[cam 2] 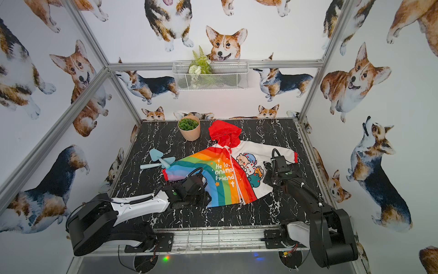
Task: Unzip the jacket
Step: Smooth out the jacket at the center of the board.
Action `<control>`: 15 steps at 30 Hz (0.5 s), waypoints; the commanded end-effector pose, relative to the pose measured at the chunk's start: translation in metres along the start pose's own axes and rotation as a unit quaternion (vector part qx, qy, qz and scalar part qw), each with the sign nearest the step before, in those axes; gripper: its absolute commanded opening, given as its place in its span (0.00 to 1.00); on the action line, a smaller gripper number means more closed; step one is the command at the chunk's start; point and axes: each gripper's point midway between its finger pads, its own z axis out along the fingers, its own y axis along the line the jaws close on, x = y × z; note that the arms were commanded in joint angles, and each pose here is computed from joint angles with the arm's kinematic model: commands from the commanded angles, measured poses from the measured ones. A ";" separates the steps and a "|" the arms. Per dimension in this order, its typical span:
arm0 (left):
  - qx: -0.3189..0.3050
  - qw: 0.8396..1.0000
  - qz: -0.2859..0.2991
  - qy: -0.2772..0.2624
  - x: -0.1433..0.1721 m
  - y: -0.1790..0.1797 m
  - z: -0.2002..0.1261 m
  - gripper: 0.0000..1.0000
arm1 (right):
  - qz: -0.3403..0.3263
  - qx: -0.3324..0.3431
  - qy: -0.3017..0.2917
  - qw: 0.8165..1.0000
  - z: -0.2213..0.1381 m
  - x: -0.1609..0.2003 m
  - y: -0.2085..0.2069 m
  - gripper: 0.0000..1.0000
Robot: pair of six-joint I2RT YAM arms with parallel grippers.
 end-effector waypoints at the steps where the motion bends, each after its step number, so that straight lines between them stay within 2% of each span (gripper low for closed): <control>1: -0.048 0.999 -0.013 0.015 0.012 0.019 -0.008 0.52 | -0.004 -0.003 -0.012 1.000 -0.002 -0.005 0.002 0.53; 6: -0.020 1.000 -0.007 0.008 0.009 0.009 -0.008 0.55 | -0.003 -0.005 -0.009 1.000 -0.001 -0.004 0.003 0.53; 15: -0.003 1.000 -0.010 0.029 0.016 0.003 0.008 0.49 | -0.002 -0.005 -0.014 1.000 -0.004 -0.004 0.002 0.53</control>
